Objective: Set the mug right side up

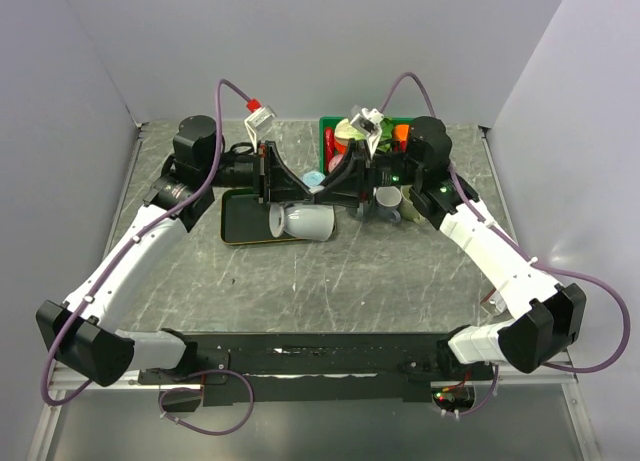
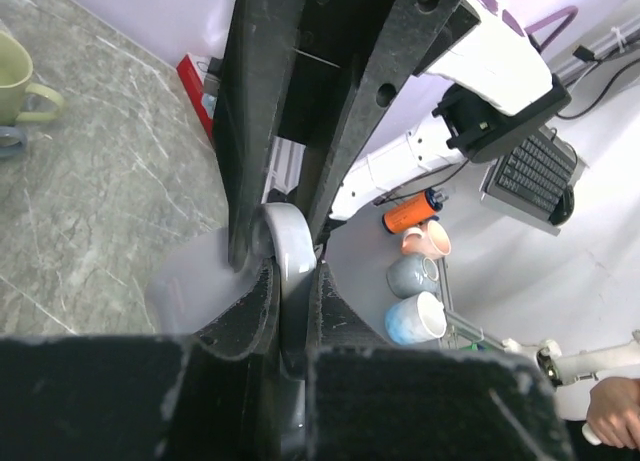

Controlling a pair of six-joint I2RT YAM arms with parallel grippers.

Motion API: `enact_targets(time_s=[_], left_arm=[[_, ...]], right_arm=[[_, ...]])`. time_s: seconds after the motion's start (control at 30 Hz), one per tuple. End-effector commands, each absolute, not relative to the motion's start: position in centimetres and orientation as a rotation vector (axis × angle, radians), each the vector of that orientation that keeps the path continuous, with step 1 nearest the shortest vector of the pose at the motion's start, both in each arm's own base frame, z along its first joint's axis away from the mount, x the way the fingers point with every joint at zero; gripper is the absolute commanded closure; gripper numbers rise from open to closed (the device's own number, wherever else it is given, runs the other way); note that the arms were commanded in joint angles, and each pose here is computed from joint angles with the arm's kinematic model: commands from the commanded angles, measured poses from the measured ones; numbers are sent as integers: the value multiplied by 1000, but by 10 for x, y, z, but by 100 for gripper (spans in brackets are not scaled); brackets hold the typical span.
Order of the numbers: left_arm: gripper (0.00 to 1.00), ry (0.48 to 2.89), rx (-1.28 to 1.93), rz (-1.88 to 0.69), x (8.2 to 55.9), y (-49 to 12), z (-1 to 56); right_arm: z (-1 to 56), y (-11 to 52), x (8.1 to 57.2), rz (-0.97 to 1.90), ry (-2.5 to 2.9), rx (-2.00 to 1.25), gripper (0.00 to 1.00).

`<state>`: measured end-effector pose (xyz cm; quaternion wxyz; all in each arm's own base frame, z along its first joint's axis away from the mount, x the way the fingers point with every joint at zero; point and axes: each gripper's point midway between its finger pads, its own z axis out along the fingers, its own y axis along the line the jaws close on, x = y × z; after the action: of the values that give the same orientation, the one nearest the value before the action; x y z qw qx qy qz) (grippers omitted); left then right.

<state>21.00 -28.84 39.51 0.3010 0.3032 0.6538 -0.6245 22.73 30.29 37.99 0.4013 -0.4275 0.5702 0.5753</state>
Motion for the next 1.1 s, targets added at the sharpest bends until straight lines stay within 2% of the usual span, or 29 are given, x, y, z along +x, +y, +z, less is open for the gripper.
enact_targets(time_s=[0.0,0.07,0.2,0.27,0.3,0.37,0.47,0.5,0.67,0.73,0.93,1.07], left_arm=[[99,1624,861,-1653,198,-286,418],[99,1633,853,-1648,199,-286,416],[99,1677,834,-1630,205,-287,408],[90,1692,829,-1624,208,-288,405],[76,1714,819,-1623,211,-289,400],[40,1727,806,-1595,216,-289,397],[1,1760,763,-1530,227,-289,389],[3,1768,729,-1478,235,-287,387],[4,1852,541,-1154,277,-266,375],[4,1872,450,-1034,295,-253,374],[4,1905,334,-916,314,-238,367],[4,1938,289,-868,322,-232,357]], right_arm=[[398,308,226,1429,1365,-1127,78],[394,307,228,1414,1394,-1117,100],[391,303,233,1334,1426,-1102,100],[388,300,236,1287,1448,-1098,100],[393,299,238,1263,1443,-1096,100],[390,293,243,1184,1463,-1096,100],[386,283,248,1070,1497,-1098,100],[389,280,250,1028,1499,-1100,100],[369,239,271,644,1617,-1169,100],[341,213,281,449,1742,-1218,100],[302,142,301,-14,1933,-1300,100],[278,96,300,-222,2033,-1373,100]])
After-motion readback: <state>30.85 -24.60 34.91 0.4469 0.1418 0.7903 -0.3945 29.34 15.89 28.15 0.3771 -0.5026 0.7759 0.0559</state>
